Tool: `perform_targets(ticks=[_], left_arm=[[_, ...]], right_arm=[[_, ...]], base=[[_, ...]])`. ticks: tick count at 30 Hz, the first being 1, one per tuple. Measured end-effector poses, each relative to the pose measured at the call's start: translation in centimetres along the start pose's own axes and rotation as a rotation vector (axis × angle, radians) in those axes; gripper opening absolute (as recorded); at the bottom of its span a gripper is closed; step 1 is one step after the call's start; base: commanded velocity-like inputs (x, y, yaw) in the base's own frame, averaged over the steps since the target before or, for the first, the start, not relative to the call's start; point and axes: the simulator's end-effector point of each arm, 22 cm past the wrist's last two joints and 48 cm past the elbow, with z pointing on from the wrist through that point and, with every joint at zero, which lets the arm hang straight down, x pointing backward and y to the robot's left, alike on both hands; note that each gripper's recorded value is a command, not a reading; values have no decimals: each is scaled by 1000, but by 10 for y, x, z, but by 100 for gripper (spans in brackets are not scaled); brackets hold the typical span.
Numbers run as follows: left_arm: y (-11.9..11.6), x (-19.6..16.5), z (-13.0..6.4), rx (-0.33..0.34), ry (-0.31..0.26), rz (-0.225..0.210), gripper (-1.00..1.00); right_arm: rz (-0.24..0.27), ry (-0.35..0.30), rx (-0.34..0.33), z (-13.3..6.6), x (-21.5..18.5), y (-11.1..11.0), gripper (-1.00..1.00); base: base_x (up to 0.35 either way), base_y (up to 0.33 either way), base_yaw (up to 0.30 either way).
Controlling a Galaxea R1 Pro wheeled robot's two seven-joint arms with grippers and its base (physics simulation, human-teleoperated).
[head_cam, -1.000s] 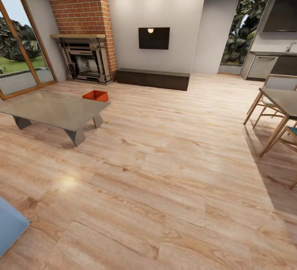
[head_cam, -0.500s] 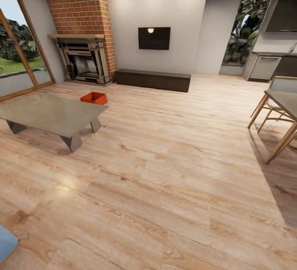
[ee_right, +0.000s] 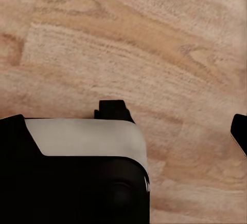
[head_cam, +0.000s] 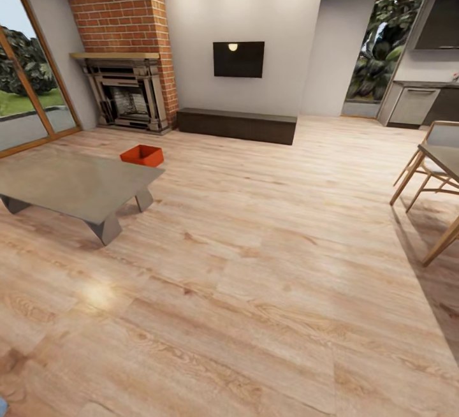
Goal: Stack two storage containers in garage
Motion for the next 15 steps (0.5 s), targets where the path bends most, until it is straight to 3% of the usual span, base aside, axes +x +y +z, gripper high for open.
perform_targets(ticks=[15], left_arm=[[0, 0, 0, 0, -2, -1, 100]], right_arm=[[1, -3, 1, 0, 0, 0, 100]], base=[[322, 0, 0]])
